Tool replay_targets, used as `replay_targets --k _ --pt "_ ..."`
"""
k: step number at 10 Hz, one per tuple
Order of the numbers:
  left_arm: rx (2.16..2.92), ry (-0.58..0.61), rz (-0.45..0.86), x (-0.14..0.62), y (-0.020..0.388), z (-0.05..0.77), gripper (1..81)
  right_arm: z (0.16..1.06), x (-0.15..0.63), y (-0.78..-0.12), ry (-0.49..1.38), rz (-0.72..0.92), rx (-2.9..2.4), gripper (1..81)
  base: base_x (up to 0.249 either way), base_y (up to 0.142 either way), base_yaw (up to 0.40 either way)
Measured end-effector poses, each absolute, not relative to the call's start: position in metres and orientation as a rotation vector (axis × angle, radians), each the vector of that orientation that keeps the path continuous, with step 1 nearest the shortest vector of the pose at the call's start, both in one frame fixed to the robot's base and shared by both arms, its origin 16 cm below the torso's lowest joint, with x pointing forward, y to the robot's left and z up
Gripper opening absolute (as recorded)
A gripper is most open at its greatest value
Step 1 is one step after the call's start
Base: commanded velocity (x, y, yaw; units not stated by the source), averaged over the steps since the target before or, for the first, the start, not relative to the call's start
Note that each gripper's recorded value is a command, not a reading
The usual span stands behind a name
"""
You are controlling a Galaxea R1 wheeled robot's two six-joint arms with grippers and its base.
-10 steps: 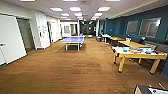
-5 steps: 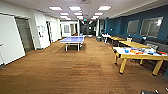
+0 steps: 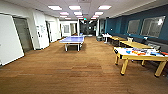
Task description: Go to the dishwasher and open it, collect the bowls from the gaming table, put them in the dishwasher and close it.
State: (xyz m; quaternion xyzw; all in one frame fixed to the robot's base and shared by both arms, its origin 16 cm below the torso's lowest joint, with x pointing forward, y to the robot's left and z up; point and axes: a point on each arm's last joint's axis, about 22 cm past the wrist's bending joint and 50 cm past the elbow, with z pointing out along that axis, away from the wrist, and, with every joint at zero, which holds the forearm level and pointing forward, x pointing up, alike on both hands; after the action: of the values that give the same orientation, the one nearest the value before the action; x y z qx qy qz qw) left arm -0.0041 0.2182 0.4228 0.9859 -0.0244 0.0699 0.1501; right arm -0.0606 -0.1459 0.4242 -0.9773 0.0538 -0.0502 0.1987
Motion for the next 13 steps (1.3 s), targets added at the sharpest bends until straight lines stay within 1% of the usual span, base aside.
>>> replay_targets --k 13 --pt "2.830 -0.069 0.200 -0.0049 0.2159 0.4229 81.1 0.4242 -0.0606 -0.1482 0.151 -0.141 -2.735 81.1 0.177 0.000 0.000"
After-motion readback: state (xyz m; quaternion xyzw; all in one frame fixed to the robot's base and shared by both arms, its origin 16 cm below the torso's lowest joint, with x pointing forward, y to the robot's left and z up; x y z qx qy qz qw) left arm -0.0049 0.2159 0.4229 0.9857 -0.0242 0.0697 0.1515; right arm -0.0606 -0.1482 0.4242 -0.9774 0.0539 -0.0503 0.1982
